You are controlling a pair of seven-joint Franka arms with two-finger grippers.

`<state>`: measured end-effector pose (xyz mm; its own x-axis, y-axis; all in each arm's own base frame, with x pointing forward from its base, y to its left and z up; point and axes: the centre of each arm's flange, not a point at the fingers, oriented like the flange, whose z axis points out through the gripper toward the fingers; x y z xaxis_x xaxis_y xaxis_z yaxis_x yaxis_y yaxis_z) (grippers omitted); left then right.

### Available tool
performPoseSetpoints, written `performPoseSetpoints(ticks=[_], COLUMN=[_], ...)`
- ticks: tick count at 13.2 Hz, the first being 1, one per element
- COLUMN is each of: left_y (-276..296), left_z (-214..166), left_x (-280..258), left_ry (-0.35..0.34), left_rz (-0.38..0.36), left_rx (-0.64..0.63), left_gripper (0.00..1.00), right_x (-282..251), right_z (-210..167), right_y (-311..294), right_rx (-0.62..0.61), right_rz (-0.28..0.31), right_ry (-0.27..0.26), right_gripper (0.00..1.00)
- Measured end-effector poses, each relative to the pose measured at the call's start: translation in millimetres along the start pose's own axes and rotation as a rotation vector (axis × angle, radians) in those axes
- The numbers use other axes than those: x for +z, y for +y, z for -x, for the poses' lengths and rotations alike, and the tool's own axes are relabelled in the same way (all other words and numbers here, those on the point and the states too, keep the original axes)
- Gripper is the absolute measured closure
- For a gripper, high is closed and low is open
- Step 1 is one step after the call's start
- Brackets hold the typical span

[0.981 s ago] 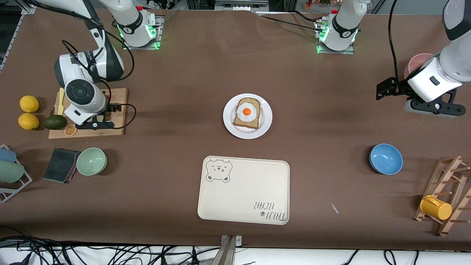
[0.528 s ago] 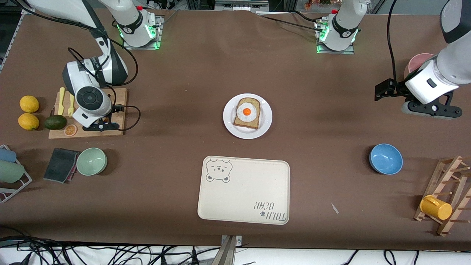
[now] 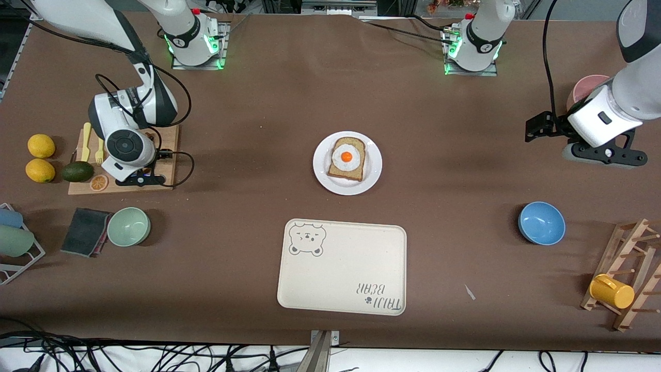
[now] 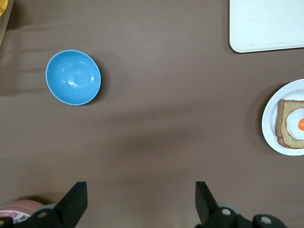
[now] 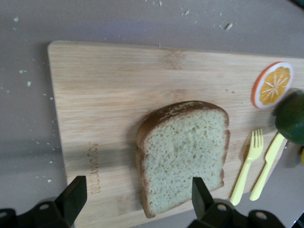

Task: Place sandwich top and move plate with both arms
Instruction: 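Grasp the bread slice edge with the right gripper and lift it, then carry the bread slice with the right gripper over the egg toast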

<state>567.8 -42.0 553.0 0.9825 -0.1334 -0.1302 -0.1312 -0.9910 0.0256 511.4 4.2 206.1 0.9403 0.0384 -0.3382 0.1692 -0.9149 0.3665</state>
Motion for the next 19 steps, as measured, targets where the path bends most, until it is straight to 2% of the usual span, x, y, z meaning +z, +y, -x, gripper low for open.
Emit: performPoseSetpoints(ticks=[1, 3, 4, 5, 7, 9, 11, 15, 17, 19], left_y=[0.0, 0.2, -0.1, -0.6, -0.4, -0.2, -0.7, -0.3, -0.3, -1.8], left_z=[0.0, -0.2, -0.3, -0.3, -0.3, -0.3, -0.3, -0.4, -0.5, -0.7], left_x=[0.0, 0.3, 0.5, 0.4, 0.4, 0.4, 0.0, -0.2, -0.9, -5.5], left_ry=[0.000, -0.001, -0.001, -0.001, -0.001, -0.001, 0.000, 0.001, 0.002, 0.012], left_rz=[0.000, 0.000, 0.000, 0.000, 0.000, 0.000, 0.000, 0.000, 0.000, 0.000], left_rx=[0.000, 0.000, 0.000, -0.001, -0.001, 0.000, -0.001, 0.000, -0.001, -0.003], left_gripper=[0.00, 0.00, 0.00, 0.00, 0.00, 0.00, 0.00, 0.00, 0.00, 0.00], right_x=[5.5, 16.7, 21.2, 25.7, 32.6, 34.0, 32.4, 23.0, -7.0, -60.2], right_z=[-0.8, -3.3, -4.4, -5.1, -7.0, -9.1, -9.8, -15.2, -22.8, -29.2], right_y=[0.9, 5.0, 6.7, 8.2, 10.1, 10.0, 10.1, 14.7, 10.6, -11.0], right_rx=[-0.003, -0.003, -0.001, 0.002, 0.005, 0.006, 0.008, 0.019, 0.033, 0.033], right_rz=[0.007, 0.013, 0.013, 0.011, 0.008, 0.007, 0.007, 0.013, 0.008, -0.031], right_ry=[-0.008, -0.022, -0.028, -0.036, -0.045, -0.045, -0.044, -0.039, -0.078, -0.115], right_gripper=[0.04, 0.19, 0.19, 0.27, 0.52, 0.72, 0.89, 0.90, 0.90, 0.93])
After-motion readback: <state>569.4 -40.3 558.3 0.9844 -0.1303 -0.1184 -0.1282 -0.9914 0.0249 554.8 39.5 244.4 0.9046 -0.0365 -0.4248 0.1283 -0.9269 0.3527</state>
